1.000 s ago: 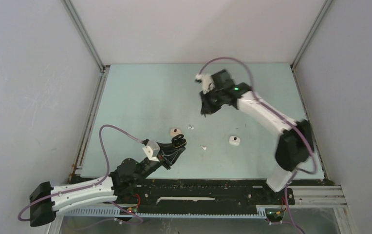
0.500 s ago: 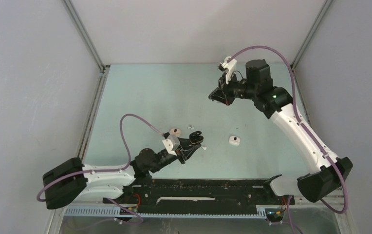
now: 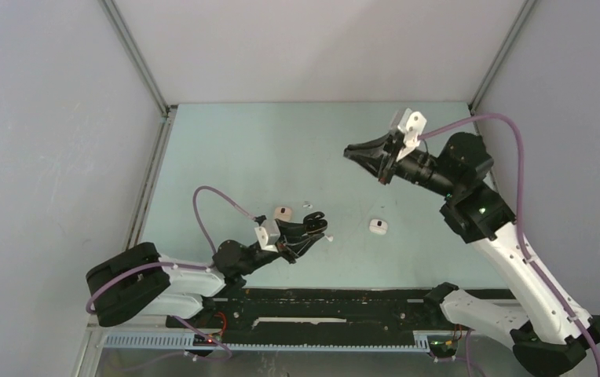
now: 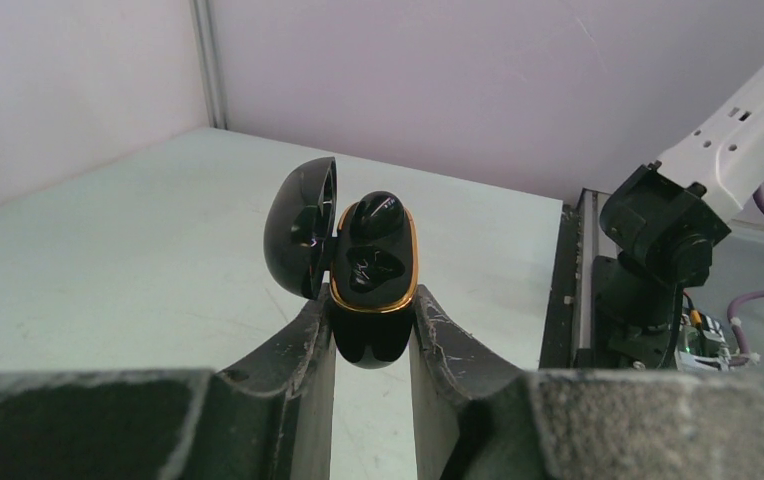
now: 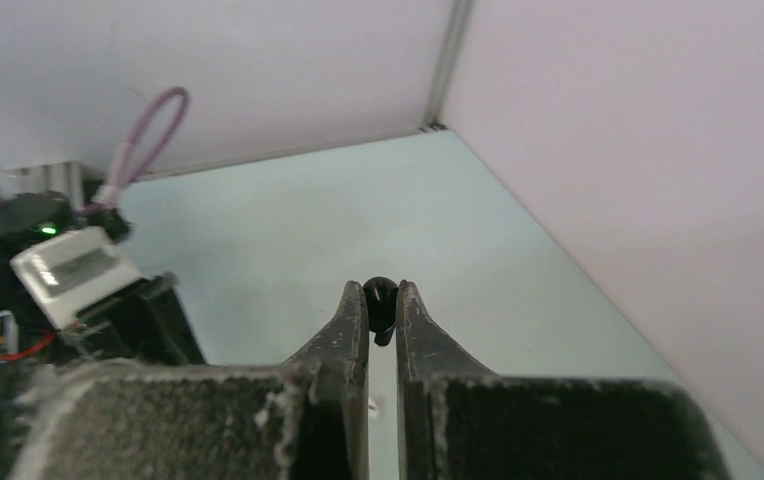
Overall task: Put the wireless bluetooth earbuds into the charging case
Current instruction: Insert the left earbud into the left side groove of the charging case.
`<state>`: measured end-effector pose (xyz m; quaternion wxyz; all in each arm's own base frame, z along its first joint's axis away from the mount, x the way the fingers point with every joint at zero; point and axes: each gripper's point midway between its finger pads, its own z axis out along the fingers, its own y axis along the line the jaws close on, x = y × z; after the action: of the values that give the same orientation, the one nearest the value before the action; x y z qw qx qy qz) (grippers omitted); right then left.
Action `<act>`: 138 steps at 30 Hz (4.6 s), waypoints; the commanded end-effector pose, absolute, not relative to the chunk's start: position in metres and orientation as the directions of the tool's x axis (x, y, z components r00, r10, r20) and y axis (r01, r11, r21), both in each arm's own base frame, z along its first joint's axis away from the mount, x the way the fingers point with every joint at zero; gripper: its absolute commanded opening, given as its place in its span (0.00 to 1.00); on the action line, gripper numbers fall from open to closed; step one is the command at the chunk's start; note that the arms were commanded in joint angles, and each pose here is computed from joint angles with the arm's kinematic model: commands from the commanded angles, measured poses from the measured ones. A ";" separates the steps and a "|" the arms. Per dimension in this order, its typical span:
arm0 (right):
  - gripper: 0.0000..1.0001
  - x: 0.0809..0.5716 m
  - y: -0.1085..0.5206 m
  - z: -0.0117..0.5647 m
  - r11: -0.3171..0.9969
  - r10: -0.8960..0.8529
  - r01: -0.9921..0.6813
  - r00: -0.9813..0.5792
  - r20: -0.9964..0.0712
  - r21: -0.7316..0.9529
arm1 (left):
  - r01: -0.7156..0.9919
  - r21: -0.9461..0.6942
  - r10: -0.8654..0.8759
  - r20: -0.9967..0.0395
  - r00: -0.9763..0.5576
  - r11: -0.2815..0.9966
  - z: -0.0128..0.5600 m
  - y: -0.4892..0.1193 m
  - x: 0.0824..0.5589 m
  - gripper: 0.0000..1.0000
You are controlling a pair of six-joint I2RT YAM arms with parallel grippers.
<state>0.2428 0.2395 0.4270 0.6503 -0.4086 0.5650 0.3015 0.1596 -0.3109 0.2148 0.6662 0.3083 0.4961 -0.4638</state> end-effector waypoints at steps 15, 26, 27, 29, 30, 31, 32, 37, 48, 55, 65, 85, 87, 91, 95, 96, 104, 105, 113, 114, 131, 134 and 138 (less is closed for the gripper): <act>0.00 0.173 0.329 0.363 0.292 0.105 -0.950 0.146 -0.984 -0.110 | 0.926 -0.166 -0.518 -0.855 0.037 0.339 0.262 -0.296 0.156 0.00; 0.00 0.150 0.338 0.354 0.262 0.195 -0.943 0.259 -0.946 -0.204 | 0.930 -0.175 -0.598 -0.799 0.057 0.323 0.294 -0.285 0.151 0.00; 0.00 0.150 0.338 0.354 0.264 0.197 -0.941 0.266 -0.944 -0.210 | 0.931 -0.170 -0.598 -0.799 0.061 0.323 0.295 -0.285 0.151 0.00; 0.00 0.148 0.338 0.353 0.260 0.200 -0.939 0.281 -0.938 -0.226 | 0.932 -0.160 -0.593 -0.802 0.070 0.326 0.294 -0.286 0.150 0.00; 0.00 0.147 0.337 0.352 0.260 0.200 -0.936 0.291 -0.935 -0.236 | 0.932 -0.155 -0.590 -0.804 0.074 0.328 0.294 -0.286 0.150 0.00; 0.00 0.146 0.337 0.349 0.259 0.196 -0.935 0.296 -0.935 -0.241 | 0.932 -0.150 -0.585 -0.808 0.078 0.330 0.292 -0.286 0.151 0.00; 0.00 0.147 0.337 0.348 0.261 0.192 -0.934 0.299 -0.935 -0.246 | 0.932 -0.147 -0.579 -0.811 0.078 0.332 0.290 -0.287 0.151 0.00; 0.00 0.148 0.338 0.341 0.261 0.172 -0.934 0.293 -0.941 -0.243 | 0.934 -0.135 -0.568 -0.819 0.082 0.331 0.287 -0.289 0.151 0.00; 0.00 0.143 0.347 0.323 0.195 0.137 -0.949 0.275 -0.952 -0.246 | 0.934 -0.111 -0.555 -0.825 0.104 0.341 0.285 -0.289 0.150 0.00; 0.00 0.144 0.349 0.315 0.195 0.112 -0.954 0.252 -0.961 -0.227 | 0.933 -0.104 -0.553 -0.826 0.112 0.344 0.286 -0.288 0.150 0.00; 0.00 0.143 0.349 0.310 0.186 0.097 -0.957 0.245 -0.965 -0.224 | 0.931 -0.100 -0.554 -0.823 0.122 0.352 0.286 -0.286 0.150 0.00; 0.00 0.143 0.348 0.294 0.171 0.036 -0.955 0.250 -0.967 -0.241 | 0.924 -0.091 -0.554 -0.820 0.142 0.372 0.287 -0.281 0.151 0.00; 0.02 0.144 0.348 0.293 0.174 0.030 -0.954 0.252 -0.967 -0.243 | 0.923 -0.090 -0.552 -0.821 0.143 0.374 0.286 -0.281 0.151 0.00; 0.11 0.147 0.348 0.290 0.183 0.017 -0.952 0.254 -0.967 -0.247 | 0.922 -0.090 -0.552 -0.821 0.145 0.376 0.286 -0.281 0.151 0.00; 0.12 0.148 0.348 0.286 0.185 0.001 -0.952 0.248 -0.969 -0.244 | 0.922 -0.088 -0.550 -0.822 0.146 0.376 0.286 -0.281 0.151 0.00; 0.12 0.149 0.348 0.285 0.189 -0.002 -0.952 0.246 -0.969 -0.241 | 0.922 -0.088 -0.550 -0.822 0.146 0.376 0.286 -0.281 0.151 0.00; 0.21 0.150 0.347 0.289 0.199 -0.013 -0.951 0.240 -0.971 -0.237 | 0.924 -0.079 -0.530 -0.836 0.142 0.373 0.279 -0.284 0.151 0.00; 0.22 0.152 0.346 0.290 0.207 -0.018 -0.950 0.236 -0.972 -0.235 | 0.925 -0.077 -0.529 -0.837 0.142 0.371 0.278 -0.285 0.151 0.00; 0.26 0.153 0.345 0.296 0.214 -0.024 -0.945 0.248 -0.968 -0.248 | 0.928 -0.073 -0.520 -0.842 0.140 0.367 0.275 -0.286 0.150 0.00; 0.26 0.153 0.345 0.297 0.211 -0.023 -0.945 0.250 -0.968 -0.250 | 0.928 -0.073 -0.520 -0.843 0.138 0.364 0.275 -0.287 0.150 0.00; 0.29 0.144 0.340 0.308 0.155 -0.039 -0.921 0.356 -0.934 -0.357 | 0.930 -0.077 -0.515 -0.847 0.128 0.358 0.272 -0.288 0.149 0.00; 0.30 0.142 0.341 0.312 0.144 -0.033 -0.916 0.373 -0.927 -0.374 | 0.932 -0.078 -0.513 -0.850 0.123 0.353 0.271 -0.289 0.149 0.00; 0.30 0.140 0.344 0.312 0.129 -0.040 -0.891 0.434 -0.900 -0.435 | 0.935 -0.073 -0.511 -0.851 0.123 0.346 0.271 -0.290 0.148 0.00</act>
<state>0.1445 0.3419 0.2885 0.6041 -0.5542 0.4514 0.3524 0.1534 -0.2954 0.2479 0.6801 0.2548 0.4647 -0.5065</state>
